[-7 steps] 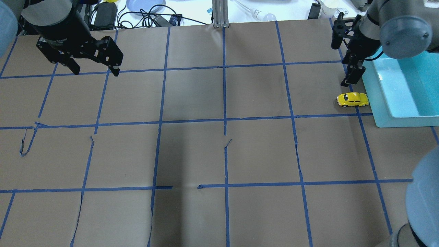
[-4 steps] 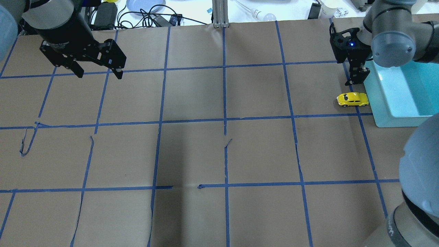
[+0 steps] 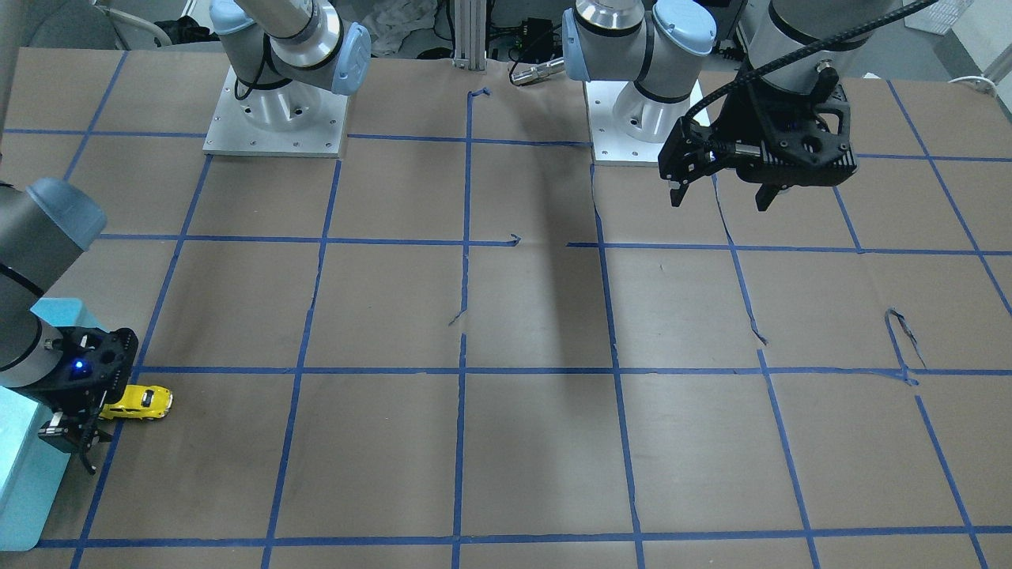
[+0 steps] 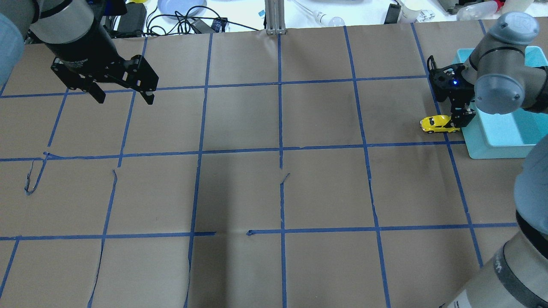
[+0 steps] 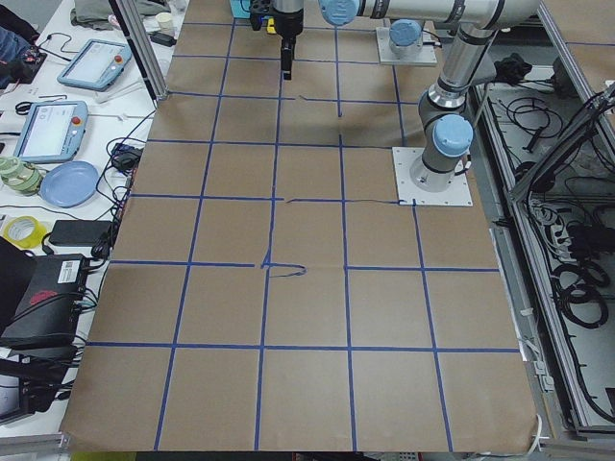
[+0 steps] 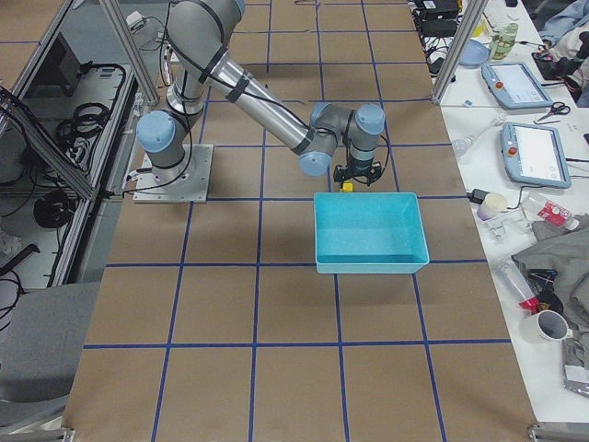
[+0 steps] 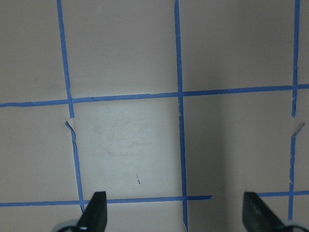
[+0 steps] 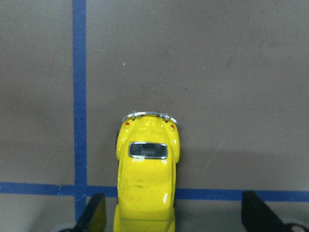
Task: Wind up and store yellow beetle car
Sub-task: 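Close the right gripper on the yellow car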
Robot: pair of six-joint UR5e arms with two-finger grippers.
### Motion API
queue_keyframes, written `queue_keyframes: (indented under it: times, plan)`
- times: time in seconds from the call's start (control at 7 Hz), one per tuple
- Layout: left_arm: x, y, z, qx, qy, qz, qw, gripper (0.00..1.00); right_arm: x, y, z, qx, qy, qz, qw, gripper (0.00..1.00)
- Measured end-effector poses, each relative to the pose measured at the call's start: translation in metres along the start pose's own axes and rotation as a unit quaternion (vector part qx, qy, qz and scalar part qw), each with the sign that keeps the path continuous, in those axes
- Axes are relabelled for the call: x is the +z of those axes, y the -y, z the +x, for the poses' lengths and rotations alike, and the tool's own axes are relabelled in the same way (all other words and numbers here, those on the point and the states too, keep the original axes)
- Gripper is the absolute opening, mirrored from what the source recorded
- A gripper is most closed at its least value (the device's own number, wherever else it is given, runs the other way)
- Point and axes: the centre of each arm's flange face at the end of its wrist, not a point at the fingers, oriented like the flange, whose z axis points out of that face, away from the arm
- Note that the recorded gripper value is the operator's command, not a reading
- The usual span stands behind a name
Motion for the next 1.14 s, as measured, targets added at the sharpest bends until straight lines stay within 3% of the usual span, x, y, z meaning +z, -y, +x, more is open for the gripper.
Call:
queue_keyframes:
  times: [0.29, 0.43, 0.71, 0.86, 1.14]
  plan:
    - [0.001, 0.000, -0.001, 0.003, 0.000, -0.001, 1.0000, 1.00, 0.009, -0.004, -0.007, 0.040, 0.011, 0.003, 0.9992, 0.82]
    - [0.001, 0.000, -0.001, 0.003, 0.001, -0.001, 1.0000, 1.00, 0.014, -0.002, -0.012, 0.045, 0.016, 0.007, 0.9988, 0.67]
    - [0.001, 0.001, -0.001, 0.003, 0.001, -0.002, 1.0000, 1.00, 0.020, 0.001, -0.017, 0.048, 0.023, 0.012, 0.9985, 0.15]
    - [0.002, 0.001, -0.002, 0.003, 0.001, -0.002, 1.0000, 1.00, 0.021, 0.001, -0.019, 0.049, 0.026, 0.010, 0.9984, 0.04]
    - [0.002, 0.001, -0.002, 0.003, 0.001, -0.002, 1.0000, 1.00, 0.014, 0.001, -0.019, 0.053, 0.020, 0.005, 0.9984, 0.01]
